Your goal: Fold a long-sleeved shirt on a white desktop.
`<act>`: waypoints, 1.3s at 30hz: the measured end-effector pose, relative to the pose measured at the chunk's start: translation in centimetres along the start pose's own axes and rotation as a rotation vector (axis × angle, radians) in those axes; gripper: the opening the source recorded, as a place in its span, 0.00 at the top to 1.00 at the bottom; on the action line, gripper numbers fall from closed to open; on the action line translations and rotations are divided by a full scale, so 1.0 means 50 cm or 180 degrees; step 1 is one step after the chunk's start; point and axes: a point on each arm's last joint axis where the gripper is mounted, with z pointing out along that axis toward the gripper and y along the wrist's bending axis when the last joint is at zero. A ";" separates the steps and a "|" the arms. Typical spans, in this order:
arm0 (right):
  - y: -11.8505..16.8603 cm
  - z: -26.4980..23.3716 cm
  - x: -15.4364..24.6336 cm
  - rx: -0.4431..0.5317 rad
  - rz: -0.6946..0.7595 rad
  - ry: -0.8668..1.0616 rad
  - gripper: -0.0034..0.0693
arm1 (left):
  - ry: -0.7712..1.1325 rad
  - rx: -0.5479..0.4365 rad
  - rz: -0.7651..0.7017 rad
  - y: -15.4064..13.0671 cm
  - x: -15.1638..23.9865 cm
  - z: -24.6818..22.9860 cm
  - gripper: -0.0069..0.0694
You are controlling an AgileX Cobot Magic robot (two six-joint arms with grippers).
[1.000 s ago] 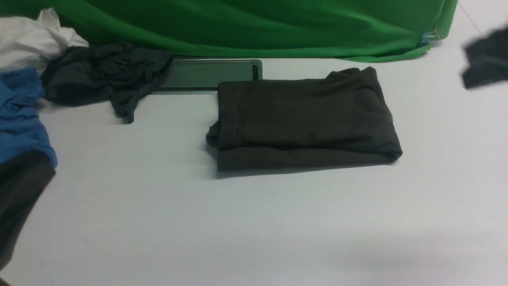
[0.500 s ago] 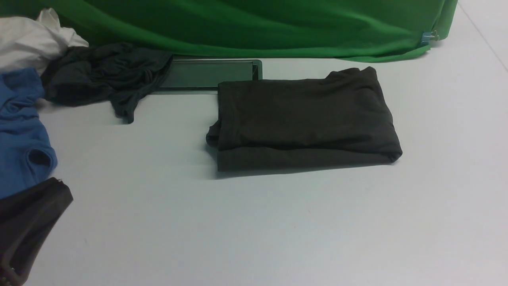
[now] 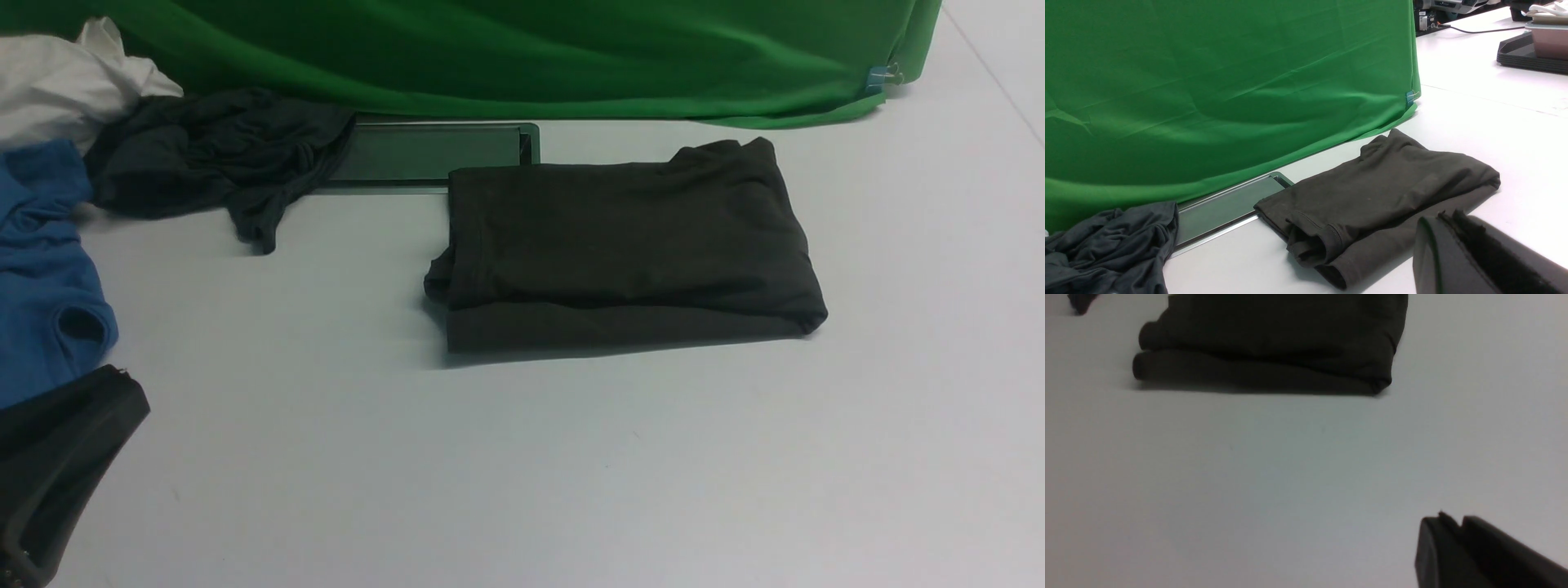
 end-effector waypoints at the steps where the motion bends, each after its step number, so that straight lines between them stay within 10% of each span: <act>1: -0.001 0.002 0.001 0.0018 -0.0059 -0.0140 0.91 | 0.0000 0.0000 0.0000 0.000 0.000 0.000 0.89; 9: -0.036 0.080 0.114 0.0468 -0.0256 -0.1387 0.92 | 0.0000 0.0000 -0.0022 0.000 0.000 0.000 0.89; 39: -0.051 0.143 0.200 0.0474 -0.0016 -0.1308 0.85 | 0.0004 0.0001 -0.0028 0.000 0.000 0.000 0.89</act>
